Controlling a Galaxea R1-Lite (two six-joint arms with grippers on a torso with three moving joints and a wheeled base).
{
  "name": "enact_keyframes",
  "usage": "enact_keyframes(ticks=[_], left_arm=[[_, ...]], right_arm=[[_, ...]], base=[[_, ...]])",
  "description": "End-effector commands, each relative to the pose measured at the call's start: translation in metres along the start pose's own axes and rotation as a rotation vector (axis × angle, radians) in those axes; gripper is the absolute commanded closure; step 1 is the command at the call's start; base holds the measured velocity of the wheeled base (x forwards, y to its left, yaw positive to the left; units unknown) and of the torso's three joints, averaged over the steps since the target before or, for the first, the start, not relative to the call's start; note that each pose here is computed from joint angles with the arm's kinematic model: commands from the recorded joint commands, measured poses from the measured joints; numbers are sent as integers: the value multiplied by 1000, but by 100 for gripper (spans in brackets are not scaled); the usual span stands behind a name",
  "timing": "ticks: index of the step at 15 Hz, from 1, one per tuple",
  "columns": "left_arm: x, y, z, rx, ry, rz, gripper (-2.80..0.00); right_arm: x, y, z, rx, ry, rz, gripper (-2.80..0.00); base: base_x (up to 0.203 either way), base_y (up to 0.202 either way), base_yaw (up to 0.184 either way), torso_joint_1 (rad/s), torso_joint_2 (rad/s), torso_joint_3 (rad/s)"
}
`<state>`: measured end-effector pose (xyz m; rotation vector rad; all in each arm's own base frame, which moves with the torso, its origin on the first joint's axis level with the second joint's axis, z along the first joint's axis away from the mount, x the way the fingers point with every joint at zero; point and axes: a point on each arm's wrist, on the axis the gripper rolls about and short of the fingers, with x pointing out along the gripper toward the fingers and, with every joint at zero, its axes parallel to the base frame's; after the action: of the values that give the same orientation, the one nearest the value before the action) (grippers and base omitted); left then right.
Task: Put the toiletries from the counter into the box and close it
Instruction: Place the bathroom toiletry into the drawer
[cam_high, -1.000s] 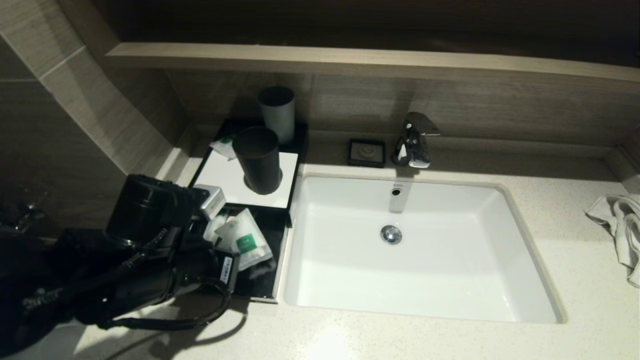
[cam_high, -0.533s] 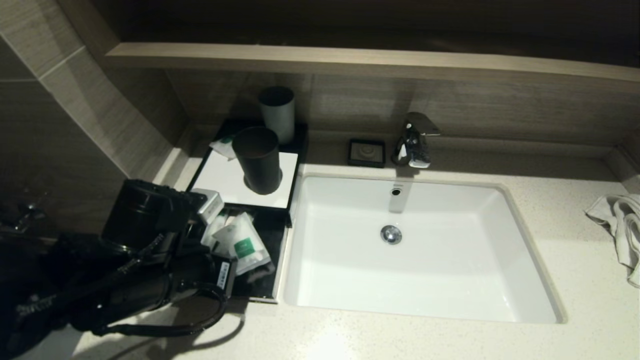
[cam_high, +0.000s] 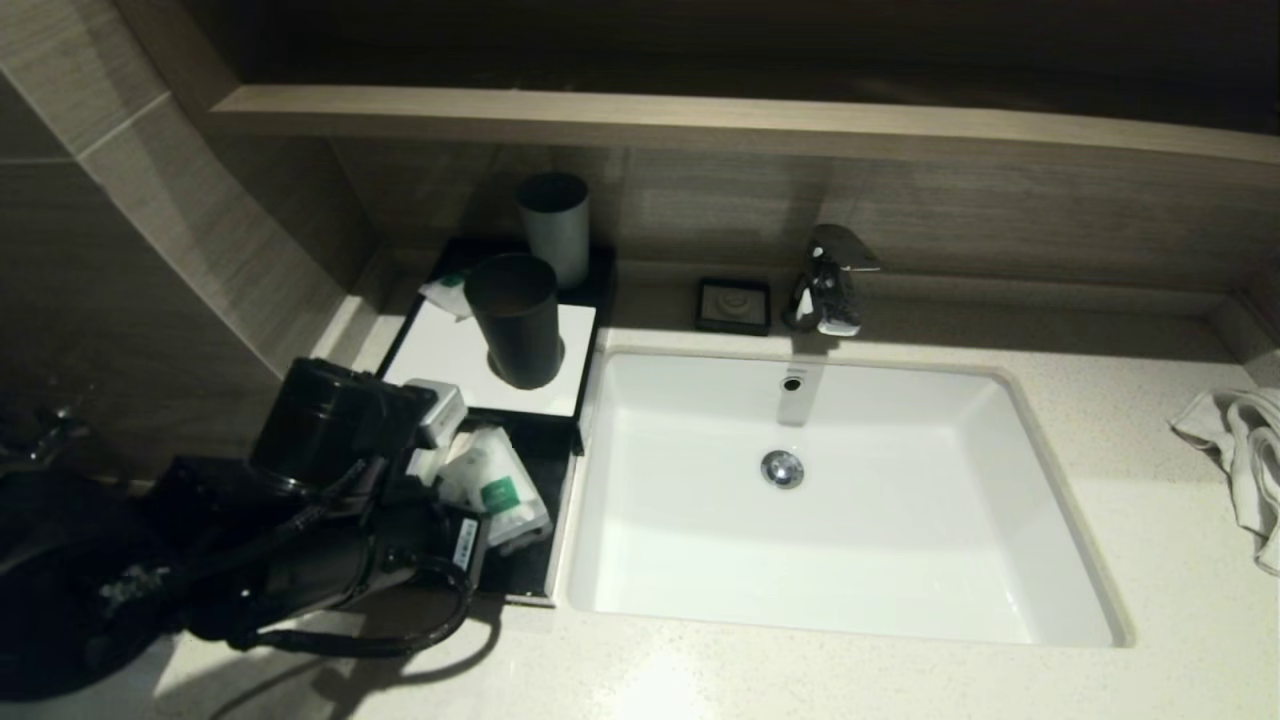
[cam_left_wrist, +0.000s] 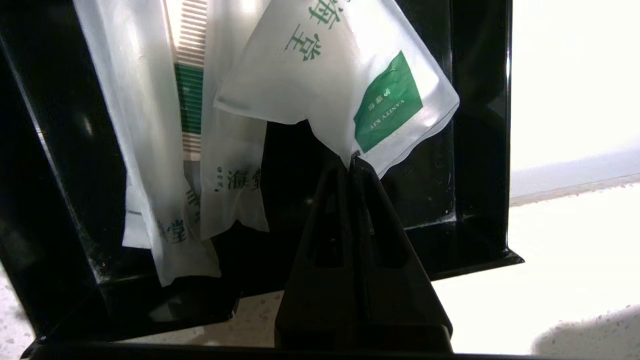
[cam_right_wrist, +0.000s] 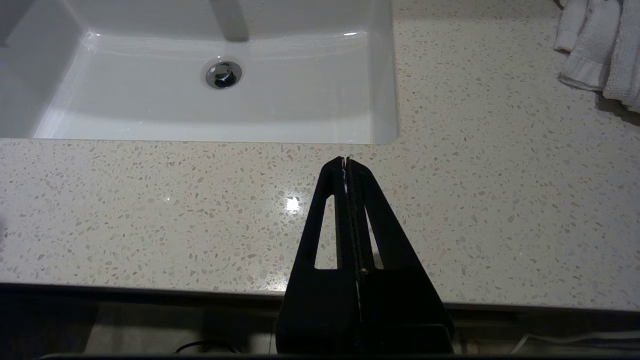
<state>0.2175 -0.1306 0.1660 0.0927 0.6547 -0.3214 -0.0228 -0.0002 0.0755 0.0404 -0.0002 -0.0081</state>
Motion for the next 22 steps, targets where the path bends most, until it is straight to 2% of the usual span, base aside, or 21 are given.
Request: enact_keyframes(ticks=[1,6,10,15,22], left_arm=[[12,-2,0,4,27,5,0],[14,-4,10,1,10,2,0],[22,0,24,-14,21,22,0],[34,4,28,-23,46,43,0],[44,1,44,-35,4,39,0]], right_arm=[[0,0,0,0,2,0,0],[0,0,0,1,2,0,0],[0,0,0,0,2,0,0],[0,0,0,0,2,0,0],[0,0,0,1,2,0,0]], base=[[0,0,0,0,0,0],[0,0,0,0,0,0],[0,0,0,0,0,0],[0,0,0,0,0,0],[0,0,0,0,0,0]])
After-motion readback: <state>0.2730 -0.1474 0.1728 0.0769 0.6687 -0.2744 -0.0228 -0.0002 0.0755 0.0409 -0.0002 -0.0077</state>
